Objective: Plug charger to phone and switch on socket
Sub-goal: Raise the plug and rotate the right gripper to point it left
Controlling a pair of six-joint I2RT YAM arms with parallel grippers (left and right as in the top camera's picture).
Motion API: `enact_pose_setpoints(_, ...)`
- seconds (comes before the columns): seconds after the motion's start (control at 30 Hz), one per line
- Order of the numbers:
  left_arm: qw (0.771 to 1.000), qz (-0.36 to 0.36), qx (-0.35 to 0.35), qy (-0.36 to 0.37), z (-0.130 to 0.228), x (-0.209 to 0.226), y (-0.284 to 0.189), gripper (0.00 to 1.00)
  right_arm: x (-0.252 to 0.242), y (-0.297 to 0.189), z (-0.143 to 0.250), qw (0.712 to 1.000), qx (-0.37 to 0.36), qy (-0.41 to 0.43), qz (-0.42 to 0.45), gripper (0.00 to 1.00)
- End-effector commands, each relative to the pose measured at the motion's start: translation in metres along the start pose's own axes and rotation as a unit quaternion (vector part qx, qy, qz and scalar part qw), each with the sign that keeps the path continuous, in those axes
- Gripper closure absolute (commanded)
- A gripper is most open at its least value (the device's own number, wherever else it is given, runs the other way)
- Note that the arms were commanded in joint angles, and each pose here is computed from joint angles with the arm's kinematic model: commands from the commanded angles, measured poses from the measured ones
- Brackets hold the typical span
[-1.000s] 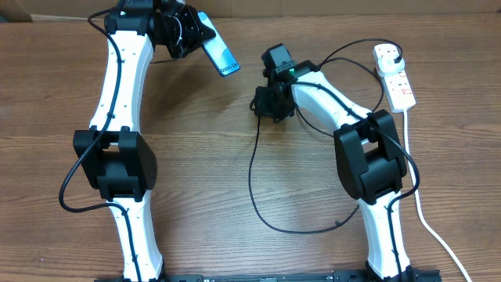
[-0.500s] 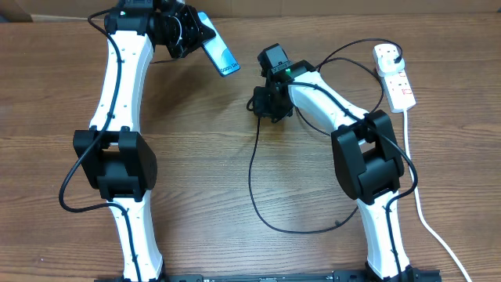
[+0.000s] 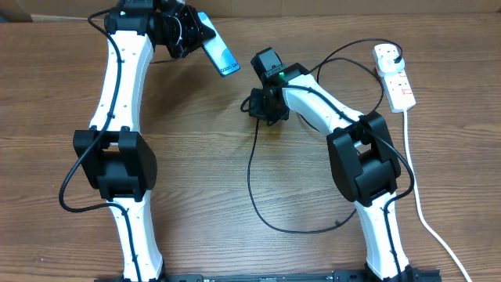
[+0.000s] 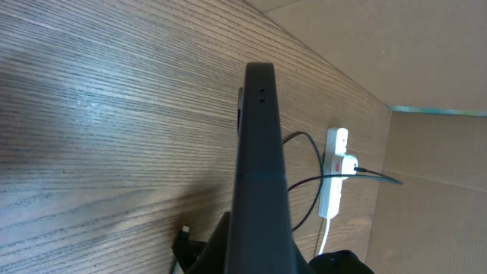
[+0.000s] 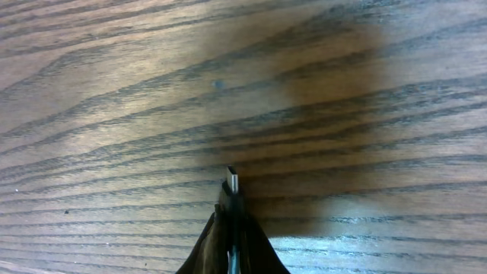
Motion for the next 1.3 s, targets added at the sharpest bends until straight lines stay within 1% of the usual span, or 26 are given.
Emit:
enact_pose_setpoints(0.0,0.999,0.028,-0.01,0.028,0.0,-0.02,-0.017,0.95,-0.015,0.01,-0.004,0.999,0.011,0.017,0.027,0.96)
enact_pose_setpoints(0.1,0.999,0.028,-0.01,0.028,0.0,-0.02,-0.017,0.96,-0.003,-0.019,-0.014,0.999,0.005,-0.036,-0.029,0.96)
enact_pose_setpoints(0.27,0.999,0.028,-0.01,0.028,0.0,-0.021,-0.017,0.96,0.01,-0.059,-0.018,0.992,-0.009,-0.086,-0.089,0.96)
enact_pose_setpoints(0.43,0.999,0.028,-0.01,0.028,0.0,-0.021,-0.017,0.96,0.022,-0.069,-0.011,0.979,0.021,-0.123,-0.161,0.96)
enact_pose_setpoints(0.63,0.999,0.028,-0.009,0.028,0.0,-0.02,-0.017,0.96,0.023,-0.071,-0.01,0.975,0.033,-0.124,-0.18,0.96)
enact_pose_setpoints(0.7,0.999,0.028,-0.009,0.028,0.0,-0.02,-0.017,0.96,0.026,-0.072,-0.007,0.969,0.041,-0.14,-0.2,0.96)
enact_pose_setpoints(0.83,0.998,0.04,-0.005,0.047,0.001,-0.023,-0.017,0.96,0.032,-0.083,-0.003,0.938,0.067,-0.188,-0.283,0.96)
enact_pose_setpoints(1.03,0.994,0.062,-0.001,0.086,0.001,-0.028,-0.018,0.96,0.023,-0.102,-0.01,0.892,0.08,-0.214,-0.389,0.96)
enact_pose_setpoints(1.13,0.987,0.094,0.001,0.129,0.001,-0.035,-0.019,0.96,0.016,-0.113,-0.014,0.868,0.083,-0.221,-0.438,0.96)
enact_pose_setpoints(1.27,0.978,0.121,0.001,0.17,0.001,-0.041,-0.02,0.96,0.01,-0.125,-0.017,0.837,0.083,-0.228,-0.49,0.96)
Point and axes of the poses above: each gripper's point midway between its finger pads, its own y axis out along the fingers, its own x axis along the line the jaws close on, z = x × y, the point moved 7 cm from there along -y, back along the fingers, and after that the axes turned 4 degrees about y, right-handed, at the moved point
